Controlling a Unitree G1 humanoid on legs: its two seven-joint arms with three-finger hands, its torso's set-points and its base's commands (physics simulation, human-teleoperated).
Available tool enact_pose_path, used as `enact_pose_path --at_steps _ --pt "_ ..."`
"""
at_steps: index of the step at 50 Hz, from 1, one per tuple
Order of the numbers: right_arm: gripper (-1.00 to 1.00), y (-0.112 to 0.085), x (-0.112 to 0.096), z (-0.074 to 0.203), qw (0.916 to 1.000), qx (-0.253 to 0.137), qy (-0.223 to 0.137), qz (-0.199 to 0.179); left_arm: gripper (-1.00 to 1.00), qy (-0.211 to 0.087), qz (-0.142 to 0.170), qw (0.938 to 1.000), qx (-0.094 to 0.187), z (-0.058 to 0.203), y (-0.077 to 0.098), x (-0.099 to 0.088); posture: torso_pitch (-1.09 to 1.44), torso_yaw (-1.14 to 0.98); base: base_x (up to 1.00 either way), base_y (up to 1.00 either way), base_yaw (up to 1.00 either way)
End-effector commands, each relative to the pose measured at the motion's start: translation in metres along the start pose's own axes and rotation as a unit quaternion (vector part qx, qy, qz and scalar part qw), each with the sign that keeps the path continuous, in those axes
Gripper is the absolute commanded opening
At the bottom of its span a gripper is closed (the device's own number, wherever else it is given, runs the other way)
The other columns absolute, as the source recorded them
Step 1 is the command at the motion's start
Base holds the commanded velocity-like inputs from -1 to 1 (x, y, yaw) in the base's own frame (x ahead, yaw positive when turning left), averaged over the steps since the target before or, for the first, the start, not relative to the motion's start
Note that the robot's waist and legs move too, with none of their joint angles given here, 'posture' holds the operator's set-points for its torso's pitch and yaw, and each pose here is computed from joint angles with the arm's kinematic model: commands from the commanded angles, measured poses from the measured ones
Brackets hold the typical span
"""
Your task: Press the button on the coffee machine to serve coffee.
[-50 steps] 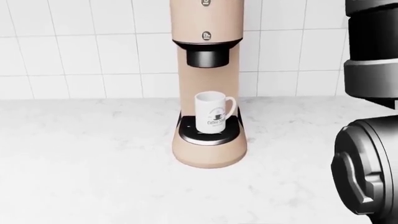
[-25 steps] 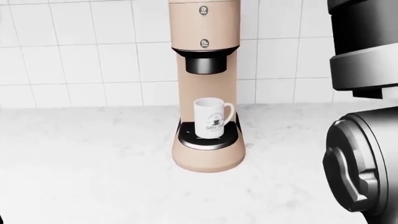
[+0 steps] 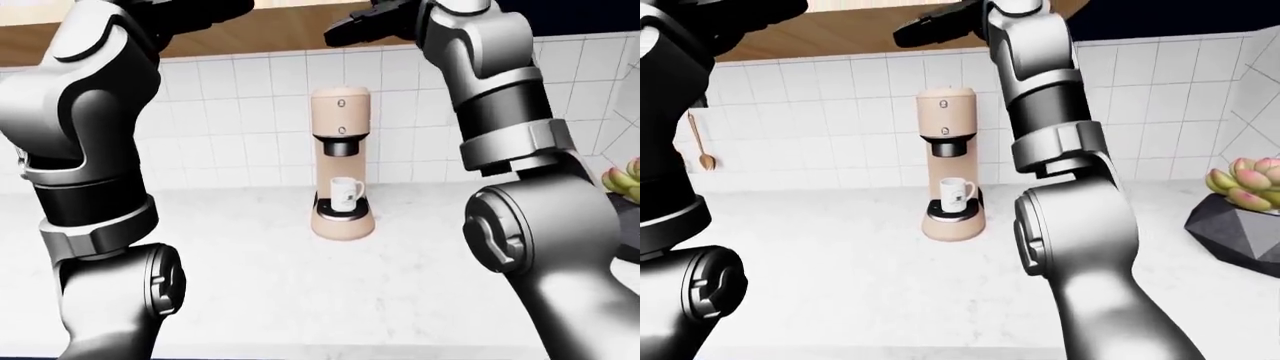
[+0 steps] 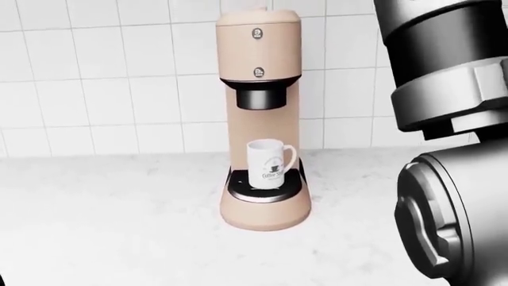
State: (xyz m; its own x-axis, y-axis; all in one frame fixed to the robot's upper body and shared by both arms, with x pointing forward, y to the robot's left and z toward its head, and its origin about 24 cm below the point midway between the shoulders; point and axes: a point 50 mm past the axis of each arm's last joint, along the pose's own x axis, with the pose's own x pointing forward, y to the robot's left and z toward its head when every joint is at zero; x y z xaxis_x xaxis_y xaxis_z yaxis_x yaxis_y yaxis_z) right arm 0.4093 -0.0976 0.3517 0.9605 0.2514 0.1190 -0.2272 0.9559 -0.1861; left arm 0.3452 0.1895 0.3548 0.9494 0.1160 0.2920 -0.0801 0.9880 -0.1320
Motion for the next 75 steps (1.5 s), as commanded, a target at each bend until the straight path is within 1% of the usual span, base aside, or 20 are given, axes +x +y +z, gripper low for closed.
enact_pose_path --at_steps 1,10,17,26,32,38,45,50,67,75 --pt "1.00 0.001 -0.002 0.019 0.9991 -0.009 -0.040 -0.001 1.00 -0.032 -0.002 0.9995 -0.006 0.016 -0.001 -0.001 -1.09 0.00 0.00 0.00 0.00" --pt "1.00 0.015 0.004 -0.004 0.9996 -0.011 -0.020 0.017 1.00 -0.030 -0.003 0.9995 -0.006 0.015 0.000 -0.003 -1.09 0.00 0.00 0.00 0.00" --pt "1.00 0.020 0.006 -0.015 0.9997 -0.010 -0.009 0.023 1.00 -0.029 -0.003 0.9996 -0.005 0.013 0.000 -0.003 -1.09 0.00 0.00 0.00 0.00" --pt "1.00 0.023 0.008 -0.029 0.9995 -0.015 0.006 0.026 1.00 -0.028 -0.003 0.9996 -0.005 0.012 0.000 -0.004 -1.09 0.00 0.00 0.00 0.00" --pt "1.00 0.016 0.007 -0.035 0.9995 -0.019 0.015 0.018 1.00 -0.028 -0.004 0.9996 -0.005 0.012 0.000 -0.004 -1.09 0.00 0.00 0.00 0.00" --pt "1.00 0.016 0.006 -0.046 0.9994 -0.016 0.024 0.017 1.00 -0.028 -0.005 0.9996 -0.004 0.012 -0.002 -0.004 -1.09 0.00 0.00 0.00 0.00" --pt "1.00 0.023 0.007 -0.067 0.9988 -0.006 0.041 0.027 1.00 -0.026 -0.004 0.9997 -0.004 0.008 -0.001 -0.004 -1.09 0.00 0.00 0.00 0.00" --pt "1.00 0.027 0.007 -0.076 0.9983 -0.001 0.049 0.031 1.00 -0.025 -0.005 0.9997 -0.004 0.006 -0.002 -0.004 -1.09 0.00 0.00 0.00 0.00" --pt "1.00 0.036 0.006 -0.098 0.9972 0.006 0.064 0.038 1.00 -0.021 -0.005 0.9998 -0.004 0.000 -0.001 -0.004 -1.09 0.00 0.00 0.00 0.00" --pt "1.00 0.043 -0.001 -0.098 0.9970 0.007 0.062 0.045 1.00 -0.020 -0.006 0.9998 -0.003 -0.001 -0.003 -0.005 -1.09 0.00 0.00 0.00 0.00"
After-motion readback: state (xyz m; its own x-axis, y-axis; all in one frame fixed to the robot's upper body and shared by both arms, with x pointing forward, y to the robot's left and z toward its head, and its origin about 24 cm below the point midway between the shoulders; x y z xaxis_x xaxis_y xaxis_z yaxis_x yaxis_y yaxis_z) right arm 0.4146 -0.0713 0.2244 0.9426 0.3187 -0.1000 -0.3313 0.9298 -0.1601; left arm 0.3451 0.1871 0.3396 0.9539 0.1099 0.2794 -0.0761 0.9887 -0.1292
